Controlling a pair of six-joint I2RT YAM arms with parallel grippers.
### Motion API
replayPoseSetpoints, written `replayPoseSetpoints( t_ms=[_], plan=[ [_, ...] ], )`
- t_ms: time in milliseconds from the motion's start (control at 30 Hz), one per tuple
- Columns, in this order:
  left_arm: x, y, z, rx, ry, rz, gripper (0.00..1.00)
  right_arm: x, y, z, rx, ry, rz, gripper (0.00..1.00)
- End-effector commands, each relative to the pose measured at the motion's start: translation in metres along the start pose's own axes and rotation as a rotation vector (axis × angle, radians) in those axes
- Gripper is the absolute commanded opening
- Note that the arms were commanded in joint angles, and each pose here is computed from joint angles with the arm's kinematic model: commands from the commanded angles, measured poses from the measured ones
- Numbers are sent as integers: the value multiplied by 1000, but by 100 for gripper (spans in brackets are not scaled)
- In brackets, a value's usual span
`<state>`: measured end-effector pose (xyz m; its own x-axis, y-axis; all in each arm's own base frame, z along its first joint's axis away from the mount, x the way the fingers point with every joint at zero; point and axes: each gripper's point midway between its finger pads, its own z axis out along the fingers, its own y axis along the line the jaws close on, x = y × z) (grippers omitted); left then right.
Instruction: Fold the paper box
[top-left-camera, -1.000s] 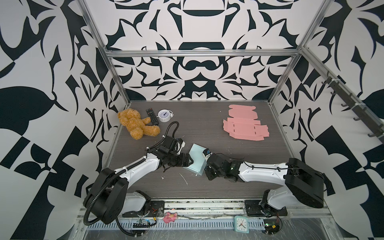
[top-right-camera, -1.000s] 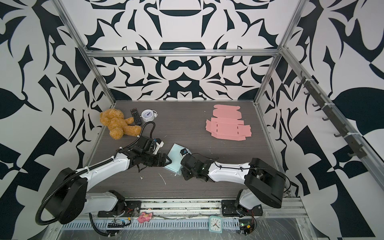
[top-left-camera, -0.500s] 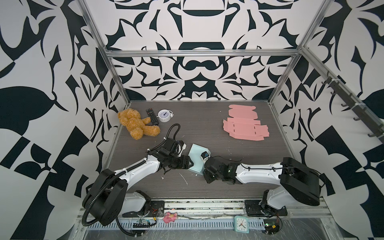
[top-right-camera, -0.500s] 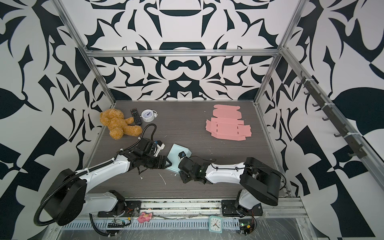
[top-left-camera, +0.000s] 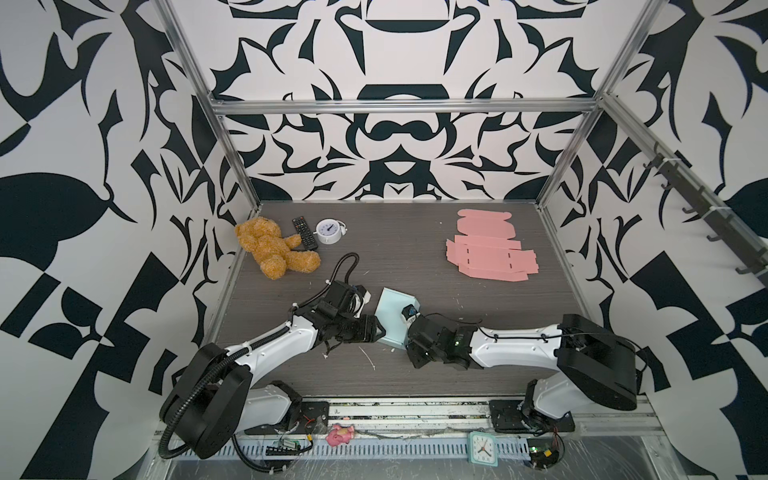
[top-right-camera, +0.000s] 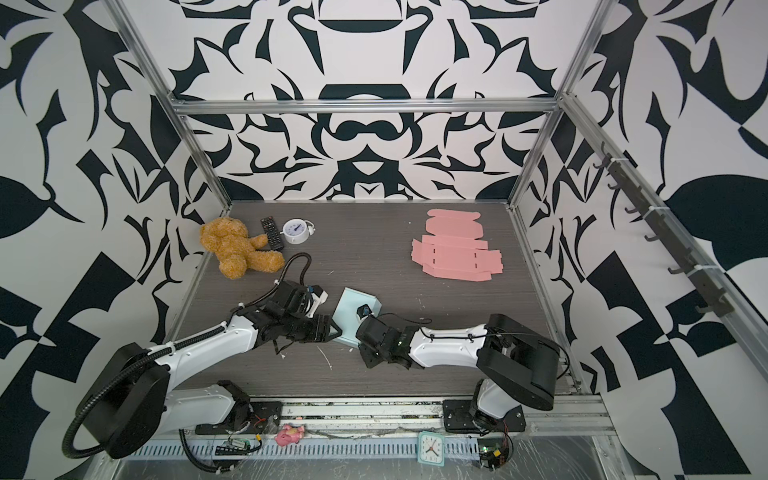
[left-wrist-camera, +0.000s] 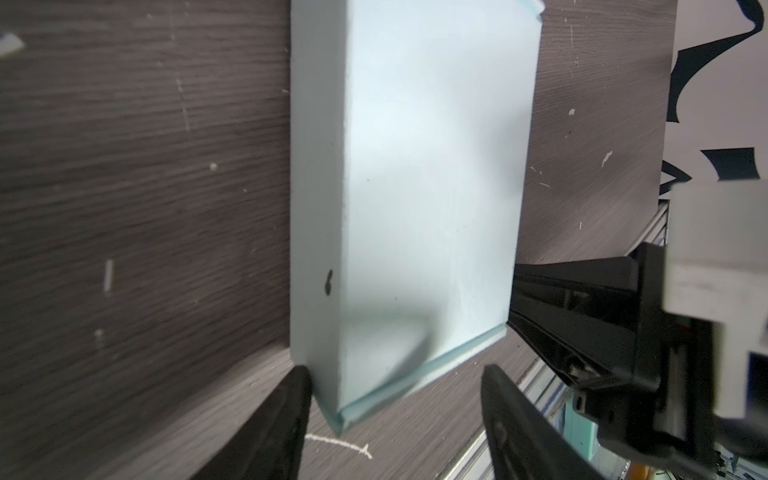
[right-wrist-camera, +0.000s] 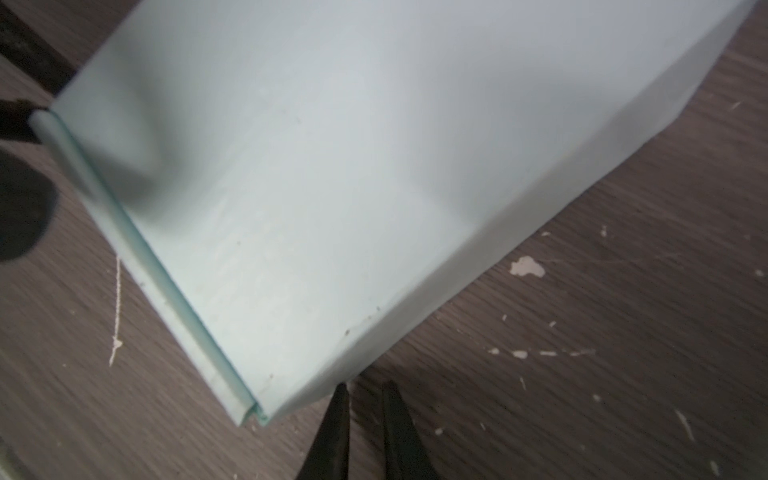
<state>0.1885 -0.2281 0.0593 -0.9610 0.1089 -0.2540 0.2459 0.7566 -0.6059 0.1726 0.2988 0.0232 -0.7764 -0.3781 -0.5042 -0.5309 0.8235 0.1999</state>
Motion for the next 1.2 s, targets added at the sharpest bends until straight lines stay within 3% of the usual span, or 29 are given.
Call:
replayPoseSetpoints(
  t_ms=[0, 867, 1000, 1167],
  plan=[
    [4, -18, 0, 73, 6, 21, 67, -27, 25, -6, -73, -81, 13, 18],
    [18, -40, 8, 150, 17, 4, 65, -52, 75, -6, -193, -147, -19, 18],
    [20, -39, 8, 146, 18, 2, 65, -49, 76, -6, -194, -141, -22, 24],
    [22, -30, 11, 108, 17, -6, 65, -38, 62, -7, -155, -132, -20, 24]
  ],
)
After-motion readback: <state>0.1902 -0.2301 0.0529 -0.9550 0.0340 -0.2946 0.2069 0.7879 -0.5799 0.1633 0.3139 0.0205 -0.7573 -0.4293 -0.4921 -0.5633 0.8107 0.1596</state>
